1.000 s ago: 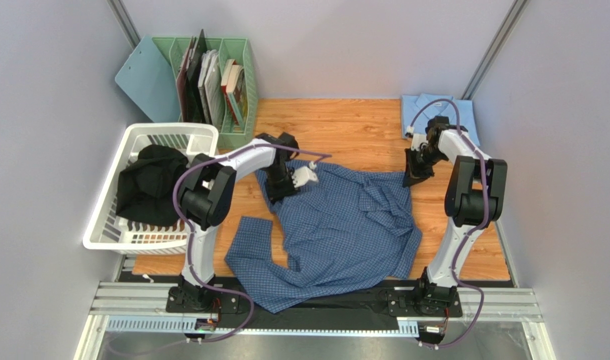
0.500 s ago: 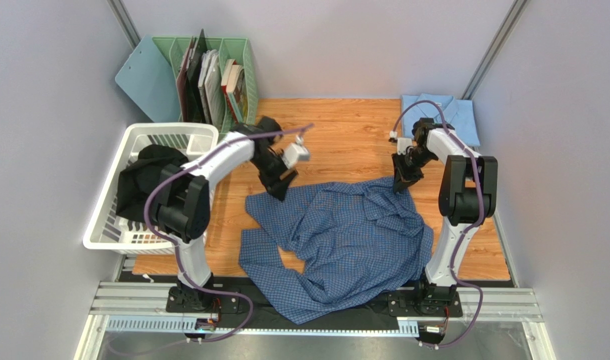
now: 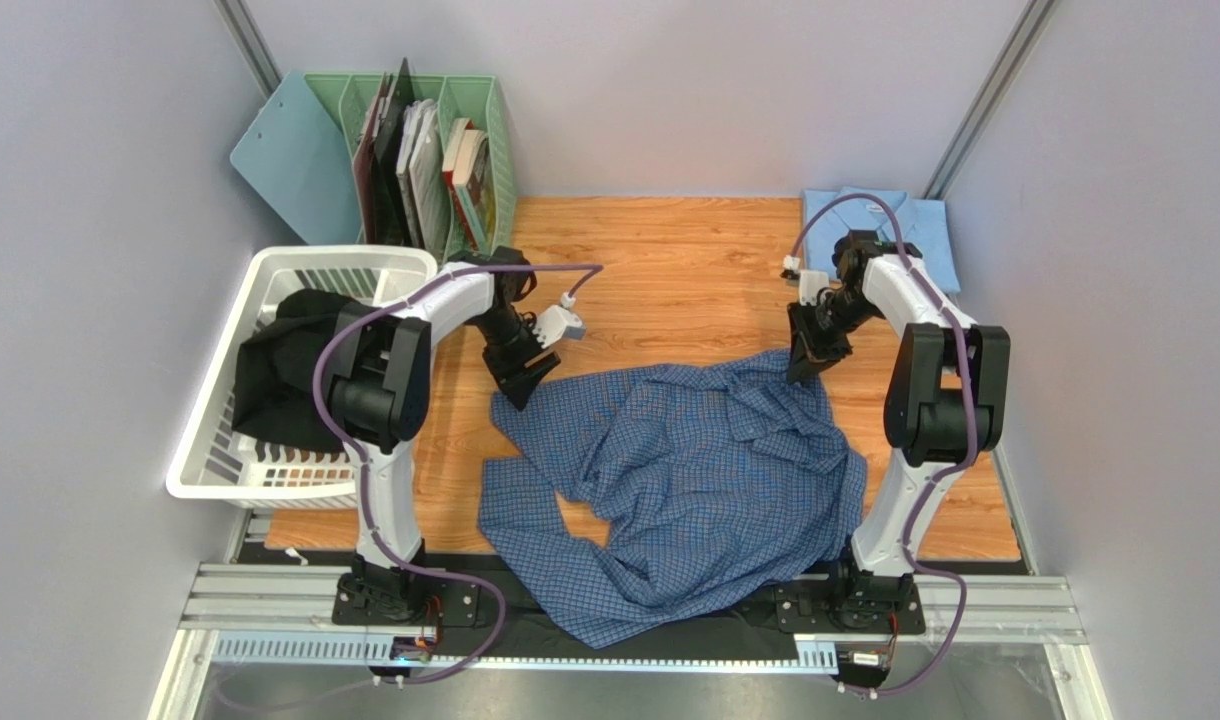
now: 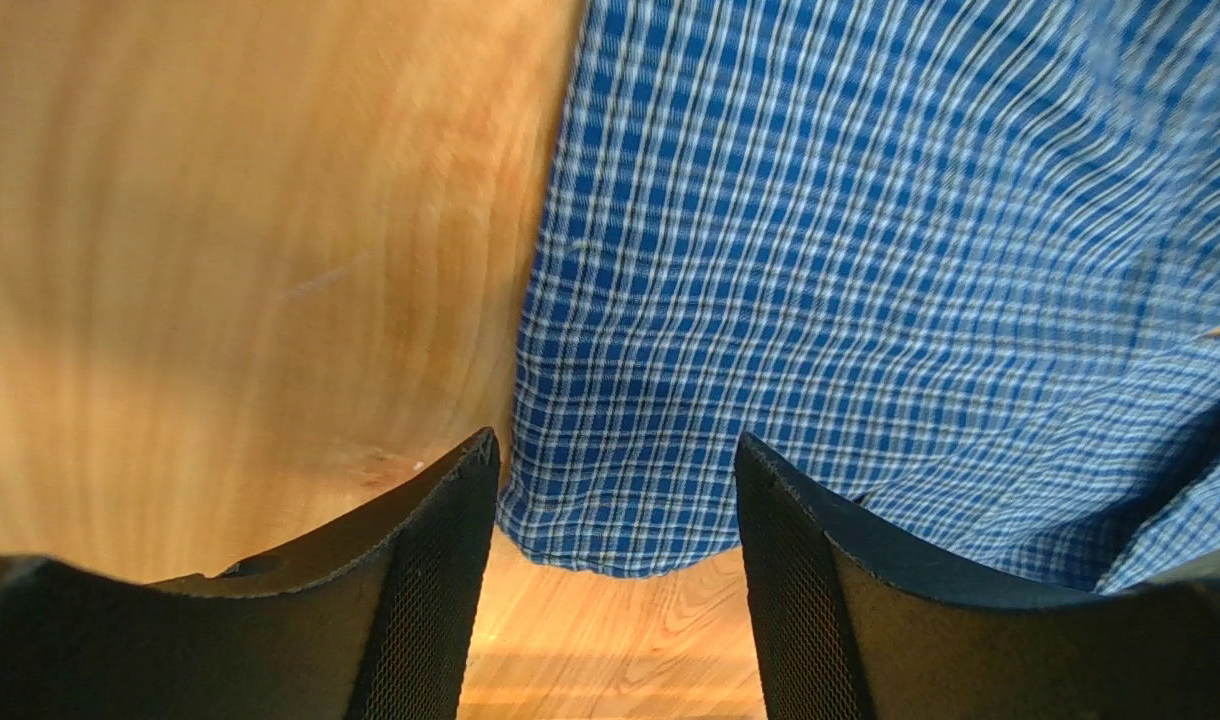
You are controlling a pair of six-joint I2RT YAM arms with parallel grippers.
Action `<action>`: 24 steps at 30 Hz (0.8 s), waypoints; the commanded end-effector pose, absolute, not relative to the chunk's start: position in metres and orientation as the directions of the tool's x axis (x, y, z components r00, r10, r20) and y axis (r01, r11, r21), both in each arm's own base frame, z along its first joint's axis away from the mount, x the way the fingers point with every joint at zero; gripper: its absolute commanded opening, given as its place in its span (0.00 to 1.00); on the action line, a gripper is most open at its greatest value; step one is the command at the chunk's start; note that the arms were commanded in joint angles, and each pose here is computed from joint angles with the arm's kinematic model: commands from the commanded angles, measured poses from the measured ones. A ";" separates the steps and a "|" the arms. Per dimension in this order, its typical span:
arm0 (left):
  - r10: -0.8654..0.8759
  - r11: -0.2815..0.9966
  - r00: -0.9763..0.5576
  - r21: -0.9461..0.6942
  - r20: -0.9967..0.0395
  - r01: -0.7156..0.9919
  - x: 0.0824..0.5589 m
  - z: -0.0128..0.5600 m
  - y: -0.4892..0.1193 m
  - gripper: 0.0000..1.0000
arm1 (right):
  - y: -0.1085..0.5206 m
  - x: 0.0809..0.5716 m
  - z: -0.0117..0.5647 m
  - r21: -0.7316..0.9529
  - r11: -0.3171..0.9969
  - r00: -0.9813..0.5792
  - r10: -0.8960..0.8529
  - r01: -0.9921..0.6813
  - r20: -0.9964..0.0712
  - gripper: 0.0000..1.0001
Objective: Fold and stack the long sleeve shirts
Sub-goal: Flatten the shirt out
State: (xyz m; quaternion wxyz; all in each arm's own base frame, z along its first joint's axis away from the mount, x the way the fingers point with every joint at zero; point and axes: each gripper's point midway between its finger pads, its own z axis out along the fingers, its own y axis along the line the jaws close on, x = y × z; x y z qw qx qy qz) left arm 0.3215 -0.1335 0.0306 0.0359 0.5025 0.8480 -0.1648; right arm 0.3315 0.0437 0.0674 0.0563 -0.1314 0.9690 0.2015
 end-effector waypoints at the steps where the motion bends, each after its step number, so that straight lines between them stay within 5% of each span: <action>1: 0.883 0.400 -0.426 -0.159 -0.196 0.903 0.330 0.022 -0.115 0.64 | 0.048 0.326 0.089 0.392 0.867 -0.948 -0.241 -0.307 -0.209 0.00; 20: 0.848 0.433 -0.481 -0.232 -0.222 0.871 0.317 0.027 -0.118 0.43 | 0.049 0.327 0.095 0.426 0.860 -0.955 -0.208 -0.281 -0.210 0.00; 24: 0.838 0.445 -0.502 -0.263 -0.213 0.856 0.314 0.029 -0.120 0.30 | 0.049 0.330 0.099 0.443 0.855 -0.957 -0.189 -0.271 -0.220 0.00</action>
